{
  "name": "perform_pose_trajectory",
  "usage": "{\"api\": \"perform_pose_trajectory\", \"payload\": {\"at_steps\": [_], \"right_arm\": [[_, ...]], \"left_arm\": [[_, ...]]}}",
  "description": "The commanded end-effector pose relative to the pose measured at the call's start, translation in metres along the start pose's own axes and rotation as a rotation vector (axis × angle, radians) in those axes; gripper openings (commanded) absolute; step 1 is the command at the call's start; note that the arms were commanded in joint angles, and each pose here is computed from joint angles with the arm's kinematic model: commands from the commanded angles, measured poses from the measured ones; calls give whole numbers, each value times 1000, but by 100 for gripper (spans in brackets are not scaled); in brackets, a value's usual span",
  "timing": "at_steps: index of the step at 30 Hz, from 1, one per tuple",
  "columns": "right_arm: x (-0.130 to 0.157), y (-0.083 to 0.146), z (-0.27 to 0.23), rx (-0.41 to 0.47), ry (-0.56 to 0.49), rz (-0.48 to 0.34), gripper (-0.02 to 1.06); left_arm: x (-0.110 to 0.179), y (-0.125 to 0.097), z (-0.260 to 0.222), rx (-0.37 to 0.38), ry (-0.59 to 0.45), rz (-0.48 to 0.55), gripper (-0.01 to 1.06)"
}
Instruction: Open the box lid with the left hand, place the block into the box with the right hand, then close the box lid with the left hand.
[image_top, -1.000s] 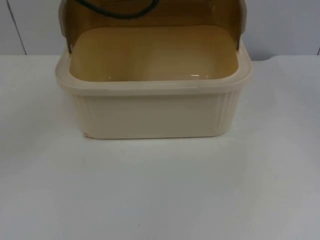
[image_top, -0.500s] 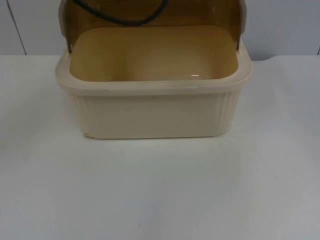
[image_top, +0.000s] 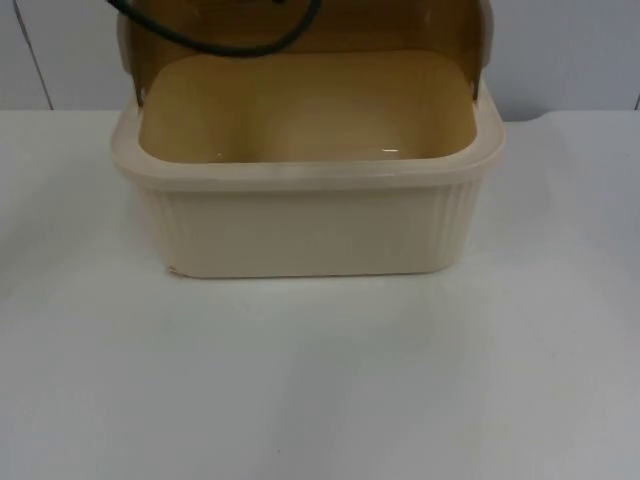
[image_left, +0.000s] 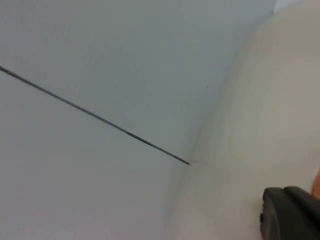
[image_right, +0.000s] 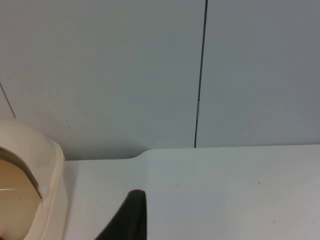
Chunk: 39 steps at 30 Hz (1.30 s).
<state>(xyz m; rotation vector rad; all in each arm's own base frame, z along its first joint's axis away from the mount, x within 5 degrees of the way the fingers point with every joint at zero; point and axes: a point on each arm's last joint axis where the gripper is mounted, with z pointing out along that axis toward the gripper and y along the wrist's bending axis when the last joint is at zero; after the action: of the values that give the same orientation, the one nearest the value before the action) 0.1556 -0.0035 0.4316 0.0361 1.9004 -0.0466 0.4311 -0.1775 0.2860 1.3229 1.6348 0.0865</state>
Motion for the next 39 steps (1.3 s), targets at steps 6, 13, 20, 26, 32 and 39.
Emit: {"api": "perform_pose_trajectory", "payload": {"at_steps": [6, 13, 20, 26, 32, 39], "right_arm": [[1, -1, 1, 6, -2, -11, 104], [1, -1, 1, 6, -2, -11, 104], [2, -1, -1, 5, 2, -9, 104], [2, 0, -1, 2, 3, -4, 104], [2, 0, -1, -1, 3, 3, 104], [2, 1, -1, -12, 6, 18, 104]], "left_arm": [[0, -2, 2, 17, -5, -13, 0], [-4, -18, 0, 105, 20, 24, 0], [13, -61, -6, -3, 77, 74, 0], [27, -96, -13, -94, 102, 116, 0], [47, -134, -15, -82, 152, 122, 0], [35, -135, -34, -110, 122, 27, 0]]}}
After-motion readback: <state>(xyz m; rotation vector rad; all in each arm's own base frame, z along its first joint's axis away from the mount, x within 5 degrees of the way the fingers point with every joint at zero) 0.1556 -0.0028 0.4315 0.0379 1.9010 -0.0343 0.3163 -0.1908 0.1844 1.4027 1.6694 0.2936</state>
